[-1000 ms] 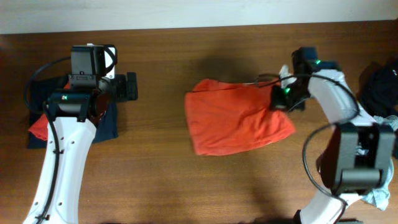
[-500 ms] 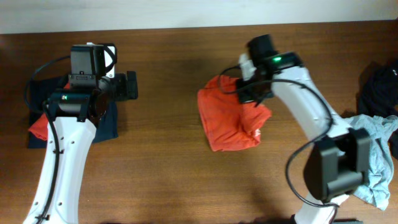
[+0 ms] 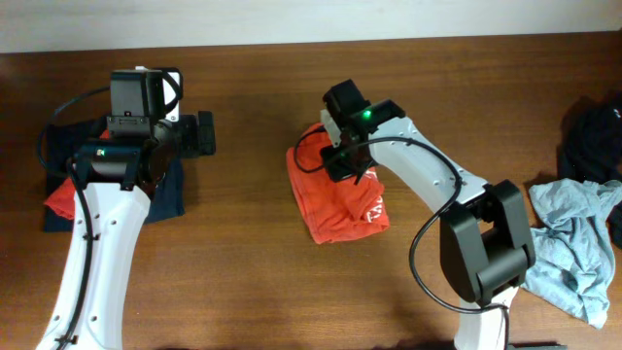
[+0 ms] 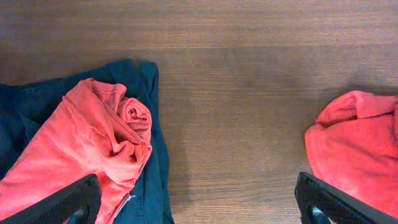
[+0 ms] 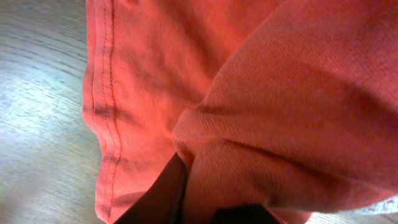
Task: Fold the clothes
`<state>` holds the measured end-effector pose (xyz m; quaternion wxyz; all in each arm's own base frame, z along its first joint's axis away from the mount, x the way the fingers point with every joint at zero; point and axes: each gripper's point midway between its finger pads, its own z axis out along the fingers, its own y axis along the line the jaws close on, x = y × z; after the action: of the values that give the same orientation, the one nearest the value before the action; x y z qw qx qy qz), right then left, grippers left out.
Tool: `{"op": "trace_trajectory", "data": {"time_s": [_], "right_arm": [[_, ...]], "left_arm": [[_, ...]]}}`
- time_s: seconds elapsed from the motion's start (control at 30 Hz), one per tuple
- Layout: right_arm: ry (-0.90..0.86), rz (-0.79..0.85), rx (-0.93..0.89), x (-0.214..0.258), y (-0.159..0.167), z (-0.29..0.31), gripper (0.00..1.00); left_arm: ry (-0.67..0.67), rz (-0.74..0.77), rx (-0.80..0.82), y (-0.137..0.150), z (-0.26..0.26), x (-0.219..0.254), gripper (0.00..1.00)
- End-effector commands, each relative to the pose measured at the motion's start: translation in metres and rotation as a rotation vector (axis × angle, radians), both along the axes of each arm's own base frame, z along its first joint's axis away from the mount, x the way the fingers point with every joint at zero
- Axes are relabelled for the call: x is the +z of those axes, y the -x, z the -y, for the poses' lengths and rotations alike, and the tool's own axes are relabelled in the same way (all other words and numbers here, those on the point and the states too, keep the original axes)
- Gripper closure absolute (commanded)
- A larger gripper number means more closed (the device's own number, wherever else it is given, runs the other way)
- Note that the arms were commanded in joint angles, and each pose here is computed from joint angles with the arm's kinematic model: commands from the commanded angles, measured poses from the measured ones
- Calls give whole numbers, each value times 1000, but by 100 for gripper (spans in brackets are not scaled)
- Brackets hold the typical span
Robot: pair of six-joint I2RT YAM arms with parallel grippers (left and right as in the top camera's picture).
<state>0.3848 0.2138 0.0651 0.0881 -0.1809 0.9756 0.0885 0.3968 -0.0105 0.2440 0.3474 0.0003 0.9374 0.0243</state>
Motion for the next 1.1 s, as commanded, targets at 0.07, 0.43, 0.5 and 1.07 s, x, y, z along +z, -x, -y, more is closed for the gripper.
{"op": "trace_trajectory", "data": {"time_s": [0.07,0.43,0.5,1.07], "right_arm": [[15,12,27,-4,1,-12,86],[133,87,35,18,-7,4,87],[187,116,48,34,-10,13,88],[212,81,212,4,23,-51,83]], "left_arm": [[-4,39,7,-1,-3,15,1],[-4,48,8,-3,-3,16,1],[-4,53,8,-4,-3,17,1],[-4,54,8,-4,-3,17,1]]}}
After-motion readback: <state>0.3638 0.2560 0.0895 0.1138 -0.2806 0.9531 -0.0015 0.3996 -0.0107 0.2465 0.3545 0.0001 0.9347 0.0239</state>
